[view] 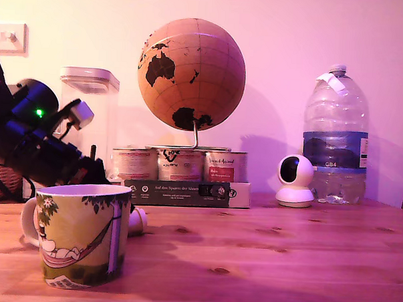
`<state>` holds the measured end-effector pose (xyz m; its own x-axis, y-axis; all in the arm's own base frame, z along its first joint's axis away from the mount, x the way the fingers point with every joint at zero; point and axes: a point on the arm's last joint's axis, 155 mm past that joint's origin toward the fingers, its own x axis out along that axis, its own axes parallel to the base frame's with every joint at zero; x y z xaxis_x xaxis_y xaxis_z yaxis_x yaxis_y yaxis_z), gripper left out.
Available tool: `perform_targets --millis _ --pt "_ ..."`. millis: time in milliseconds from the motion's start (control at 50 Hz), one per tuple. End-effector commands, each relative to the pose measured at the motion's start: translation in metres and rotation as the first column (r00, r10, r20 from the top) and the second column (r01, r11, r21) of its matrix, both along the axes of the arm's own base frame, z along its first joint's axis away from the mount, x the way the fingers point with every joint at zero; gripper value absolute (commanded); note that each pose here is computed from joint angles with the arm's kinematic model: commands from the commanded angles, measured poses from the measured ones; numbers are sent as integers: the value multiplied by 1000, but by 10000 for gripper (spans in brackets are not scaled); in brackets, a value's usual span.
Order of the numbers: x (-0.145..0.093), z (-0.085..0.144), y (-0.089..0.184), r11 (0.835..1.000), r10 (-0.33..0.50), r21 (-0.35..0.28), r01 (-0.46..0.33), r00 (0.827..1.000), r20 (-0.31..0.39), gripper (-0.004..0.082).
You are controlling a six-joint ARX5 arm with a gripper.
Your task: Pick up the coffee capsules from the table one by one and drop them inside the nearest coffee cup
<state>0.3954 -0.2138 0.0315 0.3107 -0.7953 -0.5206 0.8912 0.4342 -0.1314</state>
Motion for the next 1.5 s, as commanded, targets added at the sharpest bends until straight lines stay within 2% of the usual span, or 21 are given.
perform_targets --millis 0,220,440,500,620,680,980,1200,1480 --pt "-4 -13 -3 1000 -8 2 8 999 -31 589" --pt "-9 -27 -9 1000 -23 11 24 998 -59 589" --pt "-4 -33 -6 998 8 57 -6 999 -47 576" --pt "-3 -34 -5 998 15 64 -12 999 -43 527" --pt "-2 -33 -5 998 14 62 -11 999 -38 334" --pt "-1 -32 -6 998 13 61 -11 999 -35 268" --pt "1 -29 -4 999 7 46 -6 1000 -30 141" --pt "3 -24 2 999 21 42 -20 999 -36 124" --pt "3 1 6 999 30 34 -30 999 -12 125"
